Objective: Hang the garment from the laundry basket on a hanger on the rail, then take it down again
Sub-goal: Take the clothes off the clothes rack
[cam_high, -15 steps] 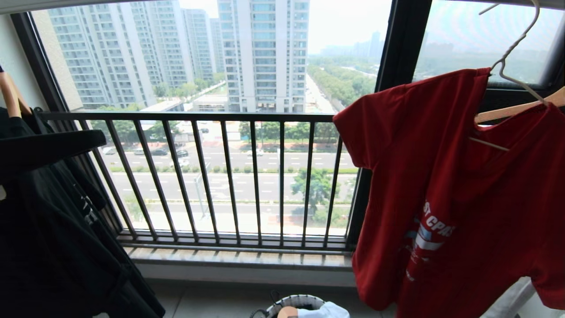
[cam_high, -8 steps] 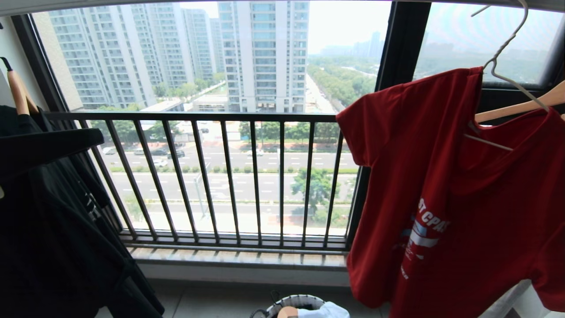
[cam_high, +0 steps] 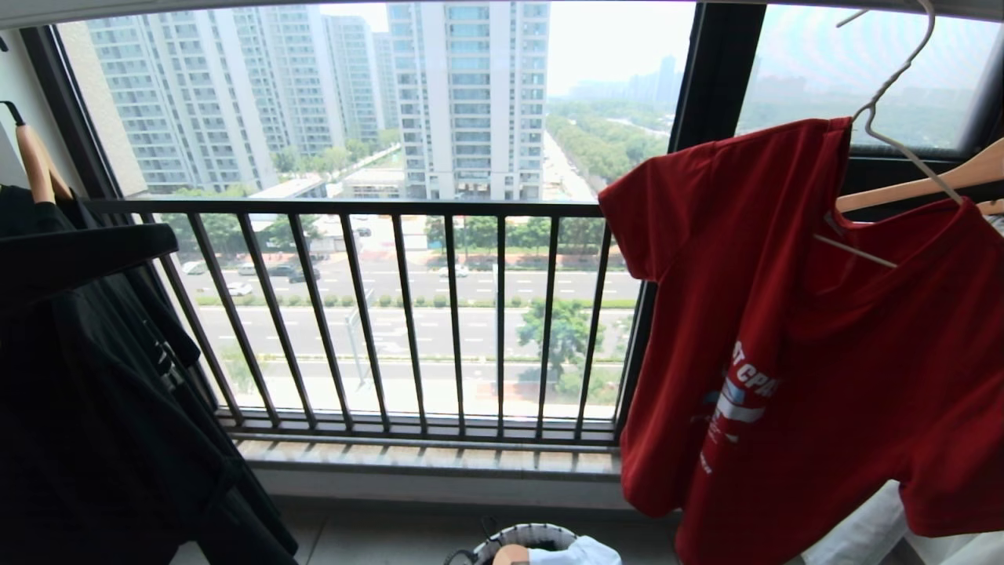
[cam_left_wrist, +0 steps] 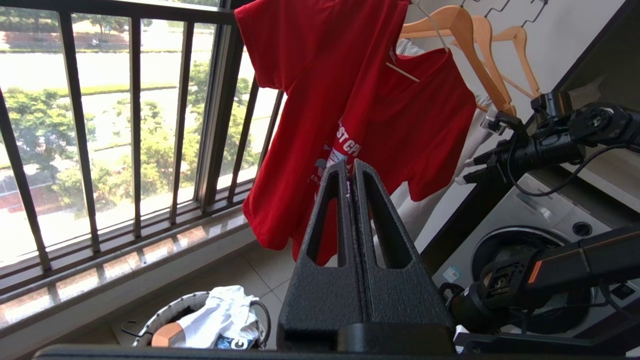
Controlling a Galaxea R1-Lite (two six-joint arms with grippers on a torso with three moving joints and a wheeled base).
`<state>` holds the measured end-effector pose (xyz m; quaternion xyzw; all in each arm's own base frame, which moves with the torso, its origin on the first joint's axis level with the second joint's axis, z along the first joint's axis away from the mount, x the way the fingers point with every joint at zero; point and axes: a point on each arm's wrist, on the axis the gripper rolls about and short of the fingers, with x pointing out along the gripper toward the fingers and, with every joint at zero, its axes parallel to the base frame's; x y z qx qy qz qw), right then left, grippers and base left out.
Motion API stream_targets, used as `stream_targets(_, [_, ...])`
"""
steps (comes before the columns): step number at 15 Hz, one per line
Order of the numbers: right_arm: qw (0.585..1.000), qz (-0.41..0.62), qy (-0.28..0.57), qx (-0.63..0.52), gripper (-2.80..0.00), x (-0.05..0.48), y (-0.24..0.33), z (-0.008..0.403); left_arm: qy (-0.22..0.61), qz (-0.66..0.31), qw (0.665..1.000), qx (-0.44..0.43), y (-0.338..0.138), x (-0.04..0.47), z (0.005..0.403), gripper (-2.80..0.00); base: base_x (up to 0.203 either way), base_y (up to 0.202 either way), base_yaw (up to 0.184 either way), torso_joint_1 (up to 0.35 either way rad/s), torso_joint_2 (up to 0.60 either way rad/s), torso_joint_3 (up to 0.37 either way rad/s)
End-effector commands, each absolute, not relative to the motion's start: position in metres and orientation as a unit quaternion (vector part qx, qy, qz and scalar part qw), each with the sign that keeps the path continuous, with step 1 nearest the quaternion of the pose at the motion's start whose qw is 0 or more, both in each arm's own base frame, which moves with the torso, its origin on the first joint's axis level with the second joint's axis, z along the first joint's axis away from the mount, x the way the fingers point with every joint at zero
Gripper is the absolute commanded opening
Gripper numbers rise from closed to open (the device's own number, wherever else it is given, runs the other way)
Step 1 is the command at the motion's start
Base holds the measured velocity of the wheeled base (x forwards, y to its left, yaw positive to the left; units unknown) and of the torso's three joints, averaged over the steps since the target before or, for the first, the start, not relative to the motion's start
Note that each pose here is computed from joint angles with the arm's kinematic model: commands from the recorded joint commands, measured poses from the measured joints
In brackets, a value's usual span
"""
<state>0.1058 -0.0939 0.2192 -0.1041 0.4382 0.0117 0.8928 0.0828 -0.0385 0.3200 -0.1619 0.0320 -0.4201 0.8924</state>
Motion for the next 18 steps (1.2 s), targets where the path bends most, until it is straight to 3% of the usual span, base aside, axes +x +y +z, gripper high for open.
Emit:
stream_targets(1, [0.894,-0.002,0.433,-0.118,0.0,0.088,-0.087,0.216,0.032,-0.422,0.892,-0.163,-0.038,0.082,0.32,-2.8,0.0,0.0,0.0,0.0,0.0,0.0])
stream_targets(11, [0.922,-0.093,0.285,-0.245,0.0,0.041,-0.035,0.281,0.028,-0.423,0.891,-0.162,-0.037,0.079,0.322,-2.8,0.0,0.0,0.0,0.0,0.0,0.0])
stream_targets(12, [0.922,-0.098,0.278,-0.252,-2.8,0.041,-0.035,0.287,0.027,-0.423,0.891,-0.162,-0.037,0.079,0.322,-2.8,0.0,0.0,0.0,0.0,0.0,0.0])
stream_targets(18, [0.941,-0.035,0.222,-0.253,-2.8,0.054,-0.046,0.309,0.023,-0.424,0.891,-0.162,-0.037,0.077,0.324,-2.8,0.0,0.0,0.0,0.0,0.0,0.0])
